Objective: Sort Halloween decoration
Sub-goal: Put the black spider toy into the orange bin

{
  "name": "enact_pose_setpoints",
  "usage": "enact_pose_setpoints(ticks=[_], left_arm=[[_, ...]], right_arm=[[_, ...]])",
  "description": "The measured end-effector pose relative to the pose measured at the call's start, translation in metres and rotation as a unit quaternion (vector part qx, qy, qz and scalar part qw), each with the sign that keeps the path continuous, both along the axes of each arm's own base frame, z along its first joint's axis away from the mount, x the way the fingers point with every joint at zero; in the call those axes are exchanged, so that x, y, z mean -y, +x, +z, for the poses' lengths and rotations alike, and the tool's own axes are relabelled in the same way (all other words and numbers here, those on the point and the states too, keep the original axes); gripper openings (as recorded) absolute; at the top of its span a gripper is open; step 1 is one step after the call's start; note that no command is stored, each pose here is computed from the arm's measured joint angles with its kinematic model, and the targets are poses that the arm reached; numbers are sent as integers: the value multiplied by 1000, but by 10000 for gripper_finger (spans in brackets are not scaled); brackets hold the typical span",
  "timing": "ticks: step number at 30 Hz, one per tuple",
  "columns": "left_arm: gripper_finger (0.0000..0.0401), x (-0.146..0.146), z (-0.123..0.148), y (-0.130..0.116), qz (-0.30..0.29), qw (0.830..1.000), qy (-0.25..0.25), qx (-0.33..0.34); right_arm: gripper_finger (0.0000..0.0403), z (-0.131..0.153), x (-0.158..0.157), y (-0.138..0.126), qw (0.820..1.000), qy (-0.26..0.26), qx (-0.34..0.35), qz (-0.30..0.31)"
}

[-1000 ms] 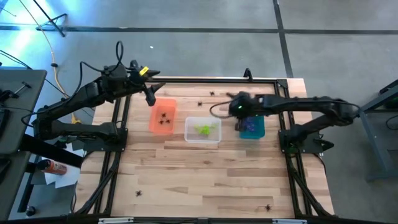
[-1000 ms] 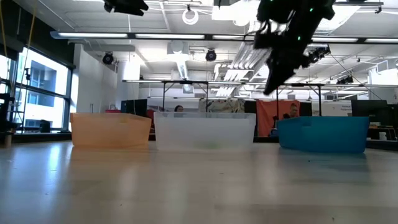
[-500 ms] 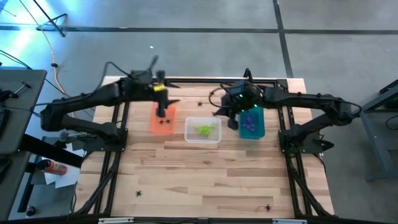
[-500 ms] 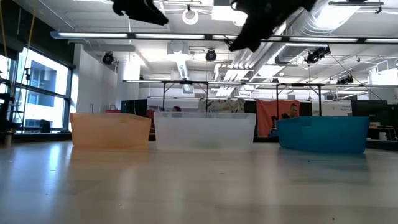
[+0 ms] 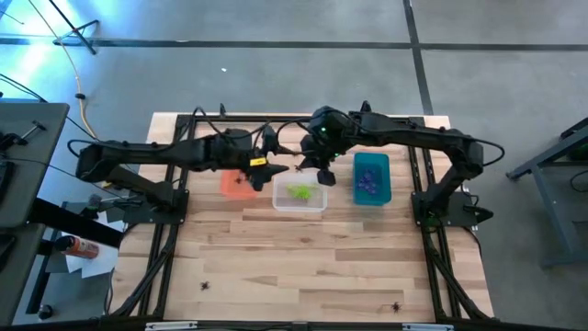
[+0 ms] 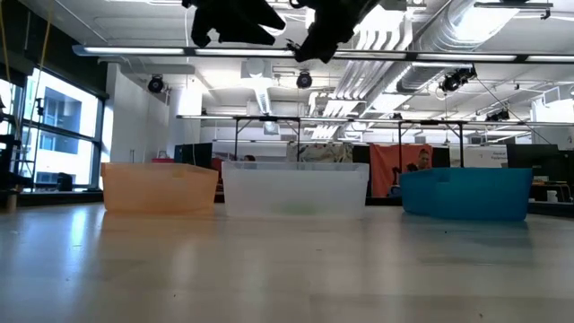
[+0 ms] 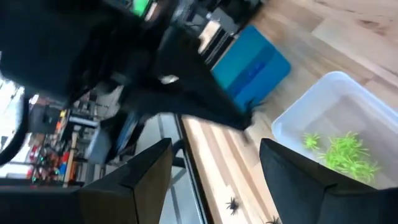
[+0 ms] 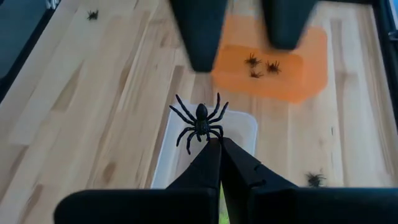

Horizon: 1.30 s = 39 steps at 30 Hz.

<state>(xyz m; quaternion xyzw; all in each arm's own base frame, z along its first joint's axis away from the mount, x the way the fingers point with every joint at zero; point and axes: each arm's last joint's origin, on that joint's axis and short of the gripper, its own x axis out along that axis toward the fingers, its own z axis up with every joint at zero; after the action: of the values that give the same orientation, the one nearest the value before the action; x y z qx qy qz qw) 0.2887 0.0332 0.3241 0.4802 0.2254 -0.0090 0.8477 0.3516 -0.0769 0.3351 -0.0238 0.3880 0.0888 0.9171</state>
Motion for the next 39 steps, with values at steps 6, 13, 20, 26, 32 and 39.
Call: enact_pose_setpoints(ticks=[6, 13, 20, 26, 32, 39], left_arm=[[227, 7, -2, 0, -26, 1000, -1, -11], [227, 7, -2, 0, -25, 1000, 4, -11], [225, 10, -3, 4, -39, 999, 24, -10], [175, 12, -3, 4, -42, 999, 24, -11], [93, 12, -3, 4, -42, 999, 24, -8], [32, 11, -5, 8, -42, 999, 24, -8]], right_arm=[[0, 5, 2, 7, 1000, 8, 11, 7], [0, 8, 1, 9, 999, 42, 28, 4], [0, 9, 1, 11, 998, 61, 35, -6], [0, 10, 3, 10, 997, 62, 37, -11], [0, 10, 3, 11, 997, 63, 39, -9], [0, 11, 2, 12, 997, 59, 48, 1]])
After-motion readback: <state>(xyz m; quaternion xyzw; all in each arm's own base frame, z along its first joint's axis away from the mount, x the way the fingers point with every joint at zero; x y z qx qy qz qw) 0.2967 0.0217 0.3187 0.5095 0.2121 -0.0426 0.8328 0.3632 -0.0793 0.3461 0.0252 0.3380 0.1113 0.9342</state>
